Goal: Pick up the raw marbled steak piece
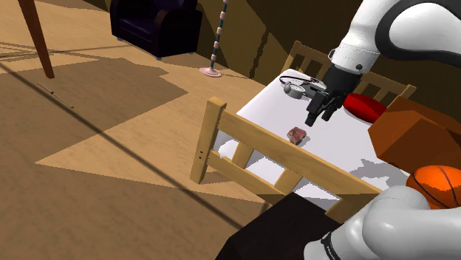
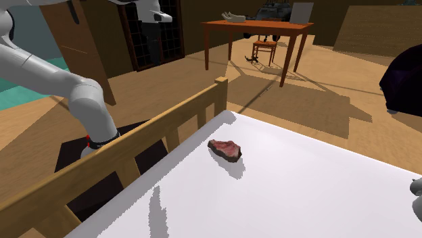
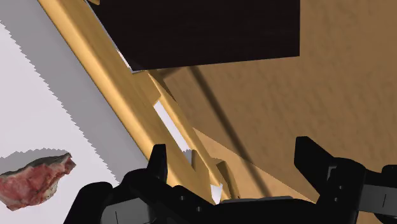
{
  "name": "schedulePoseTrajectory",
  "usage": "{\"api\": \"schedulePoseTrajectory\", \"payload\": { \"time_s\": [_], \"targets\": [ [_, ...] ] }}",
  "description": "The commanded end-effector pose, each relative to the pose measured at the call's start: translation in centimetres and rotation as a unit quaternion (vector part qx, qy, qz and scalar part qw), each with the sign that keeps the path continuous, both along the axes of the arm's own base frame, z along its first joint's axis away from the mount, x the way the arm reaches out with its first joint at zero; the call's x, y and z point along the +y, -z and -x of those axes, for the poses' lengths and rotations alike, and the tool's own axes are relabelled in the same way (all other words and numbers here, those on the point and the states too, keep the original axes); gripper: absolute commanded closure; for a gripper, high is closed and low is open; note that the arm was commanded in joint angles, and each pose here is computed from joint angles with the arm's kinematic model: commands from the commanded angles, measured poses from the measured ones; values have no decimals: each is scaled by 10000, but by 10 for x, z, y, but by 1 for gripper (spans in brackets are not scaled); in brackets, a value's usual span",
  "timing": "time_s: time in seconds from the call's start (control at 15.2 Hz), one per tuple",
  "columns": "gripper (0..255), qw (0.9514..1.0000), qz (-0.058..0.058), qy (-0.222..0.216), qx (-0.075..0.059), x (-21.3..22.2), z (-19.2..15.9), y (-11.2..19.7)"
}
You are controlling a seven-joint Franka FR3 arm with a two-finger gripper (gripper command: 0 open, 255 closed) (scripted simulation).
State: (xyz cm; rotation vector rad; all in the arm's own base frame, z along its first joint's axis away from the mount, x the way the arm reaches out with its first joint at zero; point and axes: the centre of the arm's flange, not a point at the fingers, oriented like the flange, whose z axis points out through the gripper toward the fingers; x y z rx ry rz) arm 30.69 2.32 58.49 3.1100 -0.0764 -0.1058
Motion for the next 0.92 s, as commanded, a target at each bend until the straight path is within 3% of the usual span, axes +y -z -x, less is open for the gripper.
{"api": "schedulePoseTrajectory", "payload": {
  "time_s": [0.0,0.4,0.86],
  "targets": [
    [0,10000,0,0,0,0,0,0],
    [0,9957,-84,921,75,-51,-52,41],
    [0,9798,-182,1986,161,-120,-100,91]
  ]
}}
